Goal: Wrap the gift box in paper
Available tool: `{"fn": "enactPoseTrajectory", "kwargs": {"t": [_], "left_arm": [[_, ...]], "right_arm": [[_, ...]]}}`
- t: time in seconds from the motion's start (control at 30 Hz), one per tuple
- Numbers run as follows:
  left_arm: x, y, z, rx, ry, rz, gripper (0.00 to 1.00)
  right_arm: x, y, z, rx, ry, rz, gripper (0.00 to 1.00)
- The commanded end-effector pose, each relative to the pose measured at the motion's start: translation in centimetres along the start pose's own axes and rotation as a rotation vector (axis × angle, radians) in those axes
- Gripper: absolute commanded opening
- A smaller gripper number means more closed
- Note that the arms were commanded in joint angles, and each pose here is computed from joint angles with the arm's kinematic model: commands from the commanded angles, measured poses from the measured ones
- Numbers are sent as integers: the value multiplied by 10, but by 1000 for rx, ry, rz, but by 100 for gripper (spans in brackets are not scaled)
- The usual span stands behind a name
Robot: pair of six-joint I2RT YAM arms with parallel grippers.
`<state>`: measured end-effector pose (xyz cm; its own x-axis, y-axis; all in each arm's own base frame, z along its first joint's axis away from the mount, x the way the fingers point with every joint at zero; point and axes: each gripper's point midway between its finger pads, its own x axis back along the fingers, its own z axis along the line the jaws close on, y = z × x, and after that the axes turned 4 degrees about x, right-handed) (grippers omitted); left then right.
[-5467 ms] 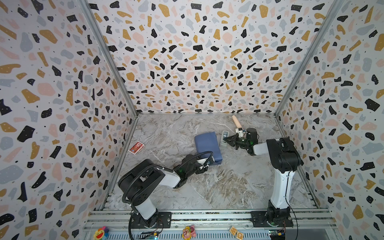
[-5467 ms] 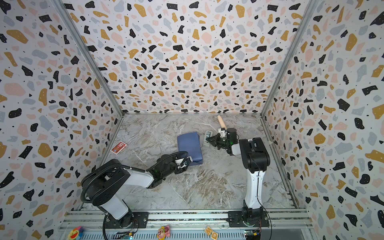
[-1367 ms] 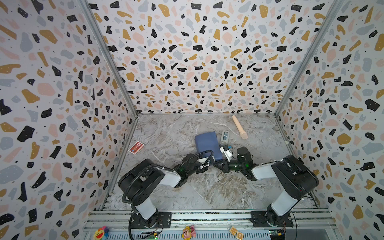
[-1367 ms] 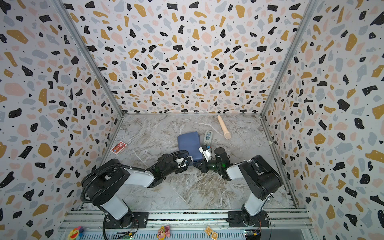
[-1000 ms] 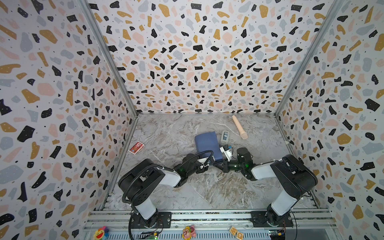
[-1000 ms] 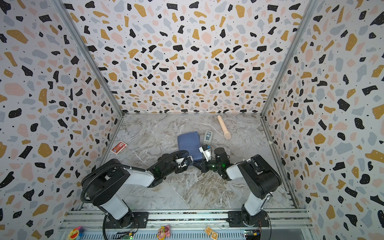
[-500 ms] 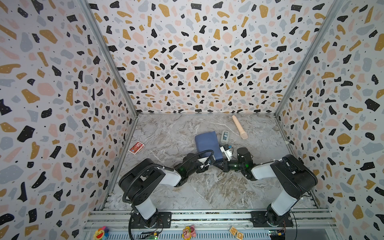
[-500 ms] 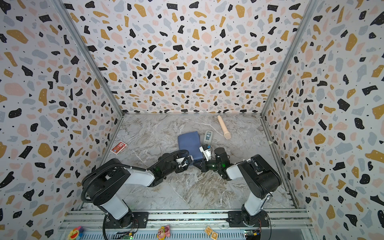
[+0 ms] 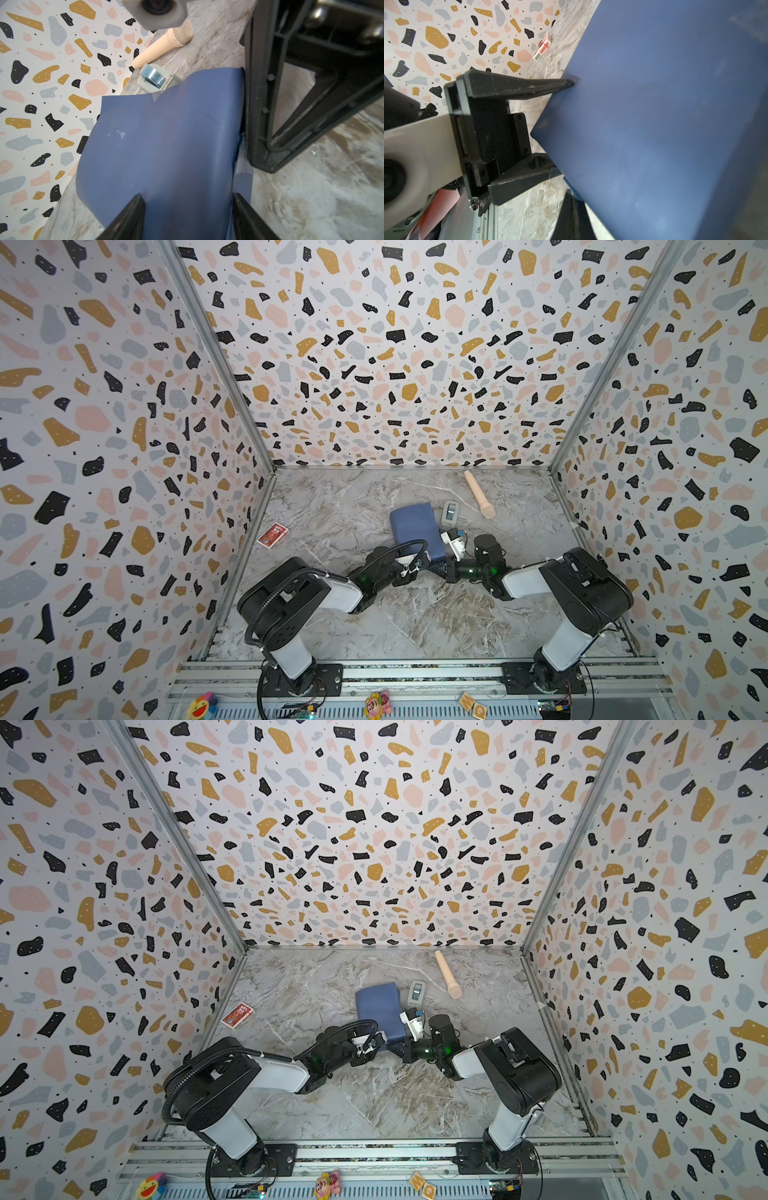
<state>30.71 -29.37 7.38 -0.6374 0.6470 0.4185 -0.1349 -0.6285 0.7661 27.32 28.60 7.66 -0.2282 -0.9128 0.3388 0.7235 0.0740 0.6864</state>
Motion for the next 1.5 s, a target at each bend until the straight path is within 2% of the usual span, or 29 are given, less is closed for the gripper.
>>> {"fn": "enactPoseTrajectory", "kwargs": {"t": [0.0, 0.63, 1.1, 1.47], "left_arm": [[-1, -35, -27, 34, -104, 117, 65], [-1, -35, -27, 33, -107, 118, 65], [-1, -35, -27, 33, -109, 118, 64], [-1, -35, -27, 33, -109, 119, 64]], "right_arm": [[-2, 16, 0, 17, -3, -33, 0], [-1, 23, 3, -25, 4, -60, 0], [-1, 23, -1, -106, -28, -70, 16], [0, 25, -1, -168, -62, -82, 22]]}}
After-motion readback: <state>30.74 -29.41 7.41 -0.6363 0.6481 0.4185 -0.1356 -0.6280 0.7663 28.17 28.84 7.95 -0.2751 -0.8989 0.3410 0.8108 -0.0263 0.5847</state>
